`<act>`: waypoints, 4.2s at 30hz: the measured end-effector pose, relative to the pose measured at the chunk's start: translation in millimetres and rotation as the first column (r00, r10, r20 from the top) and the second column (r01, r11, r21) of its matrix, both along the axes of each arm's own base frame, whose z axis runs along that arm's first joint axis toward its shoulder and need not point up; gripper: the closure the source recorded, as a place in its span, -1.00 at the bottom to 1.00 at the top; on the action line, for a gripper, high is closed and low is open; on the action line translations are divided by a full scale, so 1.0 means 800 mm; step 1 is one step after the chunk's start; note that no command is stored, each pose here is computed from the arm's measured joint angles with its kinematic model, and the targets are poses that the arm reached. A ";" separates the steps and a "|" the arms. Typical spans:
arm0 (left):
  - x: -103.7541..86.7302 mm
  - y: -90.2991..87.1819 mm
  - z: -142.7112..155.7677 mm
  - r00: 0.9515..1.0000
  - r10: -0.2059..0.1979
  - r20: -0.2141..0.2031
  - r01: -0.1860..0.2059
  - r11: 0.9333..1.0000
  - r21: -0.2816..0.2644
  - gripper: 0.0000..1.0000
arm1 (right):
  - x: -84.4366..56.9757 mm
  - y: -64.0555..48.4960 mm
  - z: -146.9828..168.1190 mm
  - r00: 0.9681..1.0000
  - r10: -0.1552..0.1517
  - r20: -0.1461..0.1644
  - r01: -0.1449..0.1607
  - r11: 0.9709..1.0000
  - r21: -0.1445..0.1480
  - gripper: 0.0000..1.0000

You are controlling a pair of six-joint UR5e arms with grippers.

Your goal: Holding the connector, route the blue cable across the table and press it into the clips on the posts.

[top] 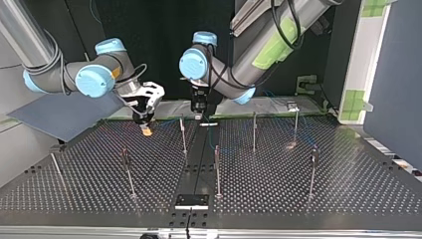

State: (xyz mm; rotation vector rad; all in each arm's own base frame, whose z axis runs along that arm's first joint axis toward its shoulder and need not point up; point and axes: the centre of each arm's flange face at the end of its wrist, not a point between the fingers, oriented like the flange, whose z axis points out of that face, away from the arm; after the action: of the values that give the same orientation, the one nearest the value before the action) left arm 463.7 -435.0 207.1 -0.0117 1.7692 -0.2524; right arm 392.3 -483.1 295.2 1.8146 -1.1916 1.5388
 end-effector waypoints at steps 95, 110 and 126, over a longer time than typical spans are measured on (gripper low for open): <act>0.019 -0.030 0.000 0.985 -0.098 -0.142 0.111 0.990 0.088 -1.00 | -0.058 -0.080 -0.108 0.998 -0.042 0.039 0.042 0.999 0.007 1.00; -0.048 -0.111 0.006 0.984 -0.170 -0.053 0.167 0.985 -0.049 -1.00 | -0.084 -0.088 -0.094 0.997 -0.076 0.031 0.076 0.997 0.025 1.00; -0.013 -0.145 -0.032 0.991 -0.116 -0.071 0.112 0.992 -0.056 -1.00 | -0.102 -0.091 -0.061 0.994 -0.101 0.051 0.101 0.995 0.001 1.00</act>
State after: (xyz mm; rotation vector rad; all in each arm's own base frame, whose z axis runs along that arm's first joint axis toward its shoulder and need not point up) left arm 453.5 -550.6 181.7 0.0440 1.8396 -0.3851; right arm 310.9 -555.7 246.8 1.6964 -1.2853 1.5368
